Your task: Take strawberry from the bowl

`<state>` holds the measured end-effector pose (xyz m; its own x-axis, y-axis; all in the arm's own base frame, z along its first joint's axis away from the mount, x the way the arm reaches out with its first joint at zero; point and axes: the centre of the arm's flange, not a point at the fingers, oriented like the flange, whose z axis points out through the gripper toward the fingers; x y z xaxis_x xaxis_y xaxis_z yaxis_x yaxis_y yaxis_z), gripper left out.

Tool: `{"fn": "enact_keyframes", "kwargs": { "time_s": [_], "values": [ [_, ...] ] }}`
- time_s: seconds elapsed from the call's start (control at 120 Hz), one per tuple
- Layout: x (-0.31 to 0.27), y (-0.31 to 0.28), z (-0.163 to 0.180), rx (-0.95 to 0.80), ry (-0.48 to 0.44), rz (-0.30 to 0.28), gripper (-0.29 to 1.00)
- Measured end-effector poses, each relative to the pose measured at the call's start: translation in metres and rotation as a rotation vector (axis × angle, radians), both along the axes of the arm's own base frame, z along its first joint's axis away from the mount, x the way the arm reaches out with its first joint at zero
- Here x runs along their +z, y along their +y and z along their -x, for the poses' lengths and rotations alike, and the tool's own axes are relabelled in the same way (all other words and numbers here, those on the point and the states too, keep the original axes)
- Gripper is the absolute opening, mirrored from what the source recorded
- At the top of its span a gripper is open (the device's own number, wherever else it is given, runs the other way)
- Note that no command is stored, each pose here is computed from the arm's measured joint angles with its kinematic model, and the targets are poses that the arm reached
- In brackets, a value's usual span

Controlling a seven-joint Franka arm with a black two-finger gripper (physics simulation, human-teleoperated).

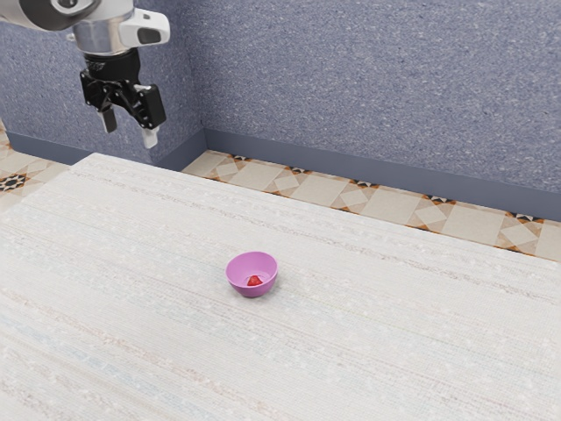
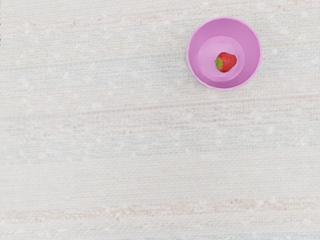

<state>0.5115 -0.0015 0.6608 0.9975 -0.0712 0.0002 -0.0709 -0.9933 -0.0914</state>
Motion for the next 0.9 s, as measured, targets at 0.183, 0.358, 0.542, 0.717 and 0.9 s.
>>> {"fn": "enact_keyframes", "kwargs": {
  "time_s": [0.183,0.358,0.542,0.717,0.9],
  "values": [
    [0.010,-0.001,0.006,0.013,-0.022,-0.005,0.70],
    [-0.037,-0.039,-0.010,-0.043,0.066,-0.045,0.70],
    [-0.159,-0.095,0.000,-0.144,0.182,-0.073,0.70],
    [-0.221,-0.131,-0.020,-0.233,0.175,-0.078,0.70],
    [-0.254,-0.114,-0.072,-0.277,0.132,-0.058,0.70]
  ]
}}
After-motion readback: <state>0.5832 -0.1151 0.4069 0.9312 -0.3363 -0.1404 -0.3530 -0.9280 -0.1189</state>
